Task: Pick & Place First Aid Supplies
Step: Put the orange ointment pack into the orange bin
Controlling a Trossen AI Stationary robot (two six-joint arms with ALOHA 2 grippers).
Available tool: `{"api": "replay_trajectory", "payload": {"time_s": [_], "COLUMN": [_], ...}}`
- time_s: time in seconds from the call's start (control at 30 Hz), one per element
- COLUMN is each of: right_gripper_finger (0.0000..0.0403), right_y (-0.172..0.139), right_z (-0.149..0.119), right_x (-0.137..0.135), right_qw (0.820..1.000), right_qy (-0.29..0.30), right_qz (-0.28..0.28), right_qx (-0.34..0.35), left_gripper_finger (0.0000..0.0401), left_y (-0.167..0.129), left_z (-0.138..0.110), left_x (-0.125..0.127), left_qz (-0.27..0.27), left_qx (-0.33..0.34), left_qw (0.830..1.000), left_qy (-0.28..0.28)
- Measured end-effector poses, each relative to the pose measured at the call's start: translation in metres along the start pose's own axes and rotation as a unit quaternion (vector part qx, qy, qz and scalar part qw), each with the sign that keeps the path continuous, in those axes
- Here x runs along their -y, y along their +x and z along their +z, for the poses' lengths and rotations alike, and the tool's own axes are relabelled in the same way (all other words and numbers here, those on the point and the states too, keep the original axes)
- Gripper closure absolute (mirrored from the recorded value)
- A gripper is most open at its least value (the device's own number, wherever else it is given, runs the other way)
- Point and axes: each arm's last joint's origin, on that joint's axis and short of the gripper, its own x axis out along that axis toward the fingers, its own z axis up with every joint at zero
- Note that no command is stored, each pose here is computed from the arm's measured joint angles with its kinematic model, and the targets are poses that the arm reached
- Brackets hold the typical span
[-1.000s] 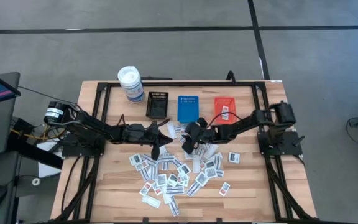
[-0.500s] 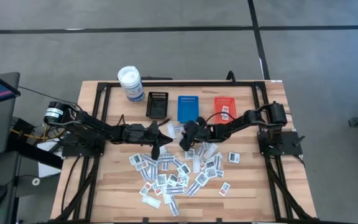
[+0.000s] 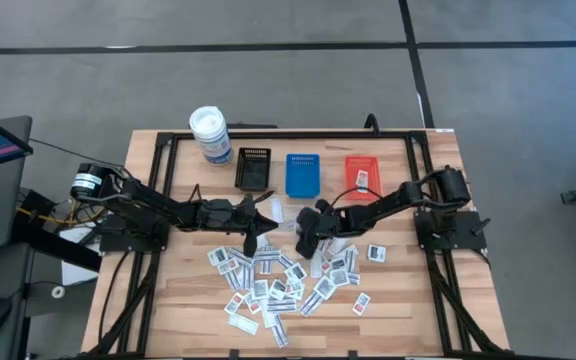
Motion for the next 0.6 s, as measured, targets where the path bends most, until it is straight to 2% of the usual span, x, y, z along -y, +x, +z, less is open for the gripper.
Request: {"api": "replay_trajectory", "payload": {"time_s": [0.1,0.17,0.3,0.43,0.5,0.6], "right_gripper_finger": [0.028,0.028,0.028,0.028,0.028,0.028], "right_y": [-0.01,-0.018,-0.037,-0.047,-0.05,-0.044], "right_z": [-0.003,-0.006,0.002,0.009,0.011,0.01], "right_x": [-0.013,-0.02,-0.031,-0.03,-0.03,-0.028], "right_qw": [0.999,0.997,0.99,0.988,0.988,0.994], "right_qy": [-0.024,-0.069,-0.129,-0.131,-0.127,-0.078], "right_qz": [0.022,0.034,0.025,-0.009,-0.008,0.004], "right_qx": [-0.002,-0.002,0.046,0.08,0.087,0.074], "left_gripper_finger": [0.0375,0.0375,0.0375,0.0375,0.0375,0.0375], "left_y": [0.0,0.0,0.0,0.0,0.0,0.0], "left_z": [0.0,0.0,0.0,0.0,0.0,0.0], "left_x": [0.0,0.0,0.0,0.0,0.0,0.0], "left_qz": [0.0,0.0,0.0,0.0,0.0,0.0], "left_qx": [0.0,0.0,0.0,0.0,0.0,0.0], "left_qw": [1.0,1.0,1.0,1.0,1.0,1.0], "left_qy": [0.0,0.0,0.0,0.0,0.0,0.0]}}
